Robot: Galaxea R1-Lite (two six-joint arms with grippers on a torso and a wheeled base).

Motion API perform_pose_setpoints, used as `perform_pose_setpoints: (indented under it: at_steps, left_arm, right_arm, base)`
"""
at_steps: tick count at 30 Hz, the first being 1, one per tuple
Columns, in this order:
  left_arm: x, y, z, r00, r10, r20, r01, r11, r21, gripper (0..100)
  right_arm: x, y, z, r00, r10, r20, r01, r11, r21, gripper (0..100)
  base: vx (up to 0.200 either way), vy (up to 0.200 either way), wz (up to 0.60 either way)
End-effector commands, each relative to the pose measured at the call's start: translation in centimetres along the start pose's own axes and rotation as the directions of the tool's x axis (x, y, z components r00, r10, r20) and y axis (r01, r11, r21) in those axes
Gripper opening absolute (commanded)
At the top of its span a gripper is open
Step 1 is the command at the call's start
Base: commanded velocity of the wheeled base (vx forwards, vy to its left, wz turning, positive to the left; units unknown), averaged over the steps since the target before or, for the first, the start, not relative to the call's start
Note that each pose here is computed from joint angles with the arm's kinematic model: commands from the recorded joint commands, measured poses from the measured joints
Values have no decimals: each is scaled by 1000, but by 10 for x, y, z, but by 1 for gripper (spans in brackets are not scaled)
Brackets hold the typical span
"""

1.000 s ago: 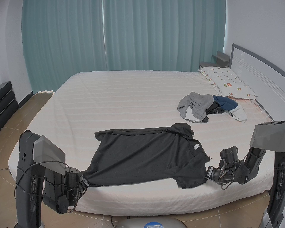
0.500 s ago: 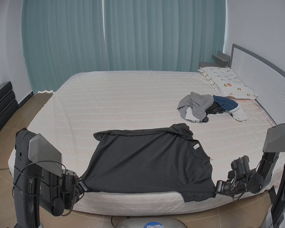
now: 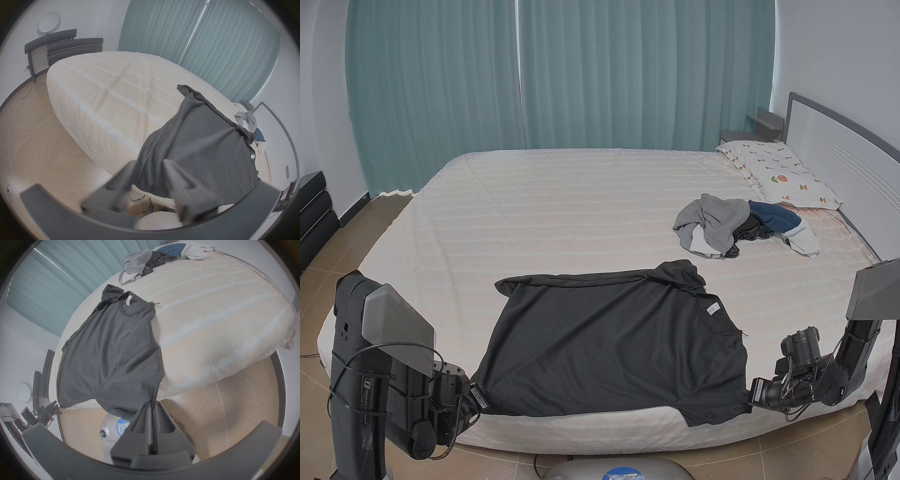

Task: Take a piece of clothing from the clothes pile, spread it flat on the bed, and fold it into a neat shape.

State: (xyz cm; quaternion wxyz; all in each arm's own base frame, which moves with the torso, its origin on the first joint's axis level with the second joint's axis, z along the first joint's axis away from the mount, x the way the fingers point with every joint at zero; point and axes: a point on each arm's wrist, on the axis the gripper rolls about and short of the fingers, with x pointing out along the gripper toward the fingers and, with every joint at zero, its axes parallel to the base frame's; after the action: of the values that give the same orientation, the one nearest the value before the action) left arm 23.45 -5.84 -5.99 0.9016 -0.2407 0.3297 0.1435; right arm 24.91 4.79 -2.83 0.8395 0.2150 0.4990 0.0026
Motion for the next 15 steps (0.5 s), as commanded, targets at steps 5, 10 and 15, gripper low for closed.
perform_pose_setpoints:
  at_steps: [5,10,15]
  left_arm:
    - [-3,-2,1,1000,-20,8,20,1000,-2,100]
    - [-5,-5,6,999,-35,30,35,999,-15,100]
    - [-9,-10,17,995,-65,73,68,997,-40,100]
  right_arm:
    - [3,-1,0,1000,-4,-6,4,1000,6,100]
    - [1,-1,0,1000,2,1,-2,1000,7,100]
    - [-3,1,8,999,22,46,-24,999,41,100]
  base:
    - [0,0,0]
    - [0,0,0]
    - [0,0,0]
